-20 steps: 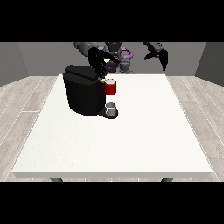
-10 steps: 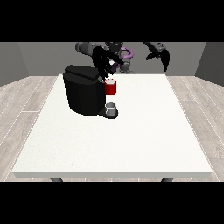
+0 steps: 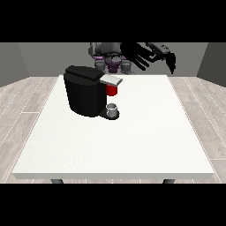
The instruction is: Insert the coffee pod into the coffee machine and close the lid
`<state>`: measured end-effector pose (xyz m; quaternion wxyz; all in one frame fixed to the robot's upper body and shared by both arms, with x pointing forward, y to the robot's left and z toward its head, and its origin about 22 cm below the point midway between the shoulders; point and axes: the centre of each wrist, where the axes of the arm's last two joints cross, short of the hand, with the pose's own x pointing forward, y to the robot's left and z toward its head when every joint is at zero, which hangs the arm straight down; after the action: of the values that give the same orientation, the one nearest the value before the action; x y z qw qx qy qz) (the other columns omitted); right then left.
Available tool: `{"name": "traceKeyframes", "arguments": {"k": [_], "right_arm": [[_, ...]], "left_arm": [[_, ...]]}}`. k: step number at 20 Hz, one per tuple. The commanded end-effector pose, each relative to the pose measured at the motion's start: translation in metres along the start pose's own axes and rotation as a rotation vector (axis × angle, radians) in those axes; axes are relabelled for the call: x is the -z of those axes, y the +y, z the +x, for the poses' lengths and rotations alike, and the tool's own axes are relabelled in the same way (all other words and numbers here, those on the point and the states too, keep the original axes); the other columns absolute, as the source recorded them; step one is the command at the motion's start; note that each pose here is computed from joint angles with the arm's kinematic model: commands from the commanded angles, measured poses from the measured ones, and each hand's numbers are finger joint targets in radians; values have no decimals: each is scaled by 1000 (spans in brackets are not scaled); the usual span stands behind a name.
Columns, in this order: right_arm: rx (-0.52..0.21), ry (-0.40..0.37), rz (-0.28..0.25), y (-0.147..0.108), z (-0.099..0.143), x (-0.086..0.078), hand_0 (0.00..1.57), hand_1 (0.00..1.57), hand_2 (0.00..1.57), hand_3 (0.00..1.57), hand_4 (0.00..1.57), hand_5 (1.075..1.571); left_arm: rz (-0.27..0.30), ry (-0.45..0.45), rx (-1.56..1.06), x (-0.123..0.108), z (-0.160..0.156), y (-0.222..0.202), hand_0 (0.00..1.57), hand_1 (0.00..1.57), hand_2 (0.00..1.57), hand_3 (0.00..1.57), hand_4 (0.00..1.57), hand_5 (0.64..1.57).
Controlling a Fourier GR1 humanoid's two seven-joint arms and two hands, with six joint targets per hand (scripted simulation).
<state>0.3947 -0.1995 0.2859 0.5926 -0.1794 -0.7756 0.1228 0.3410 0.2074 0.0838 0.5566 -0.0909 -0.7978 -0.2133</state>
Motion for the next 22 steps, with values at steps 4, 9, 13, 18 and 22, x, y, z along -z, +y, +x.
{"name": "traceKeyframes", "arguments": {"k": [4,9,13,18,22], "right_arm": [[37,-204,60,25,42,12,0,0,0,0,0,1571],[46,-196,77,40,24,21,0,0,0,0,133,1571],[87,-254,96,50,21,26,0,0,0,0,0,1571],[120,-240,215,82,-10,14,0,0,0,0,0,1571],[185,-348,314,119,-14,-7,0,0,0,0,181,1571]], "left_arm": [[-52,-41,17,14,15,-3,0,0,0,0,297,1571],[-37,-64,-10,13,21,-20,0,0,0,0,347,1571],[-35,-81,34,23,40,-19,0,0,0,0,248,1571],[-14,22,-14,-16,5,-13,0,0,0,0,266,1571],[99,71,-22,-22,-8,6,0,0,0,0,266,1571]]}}
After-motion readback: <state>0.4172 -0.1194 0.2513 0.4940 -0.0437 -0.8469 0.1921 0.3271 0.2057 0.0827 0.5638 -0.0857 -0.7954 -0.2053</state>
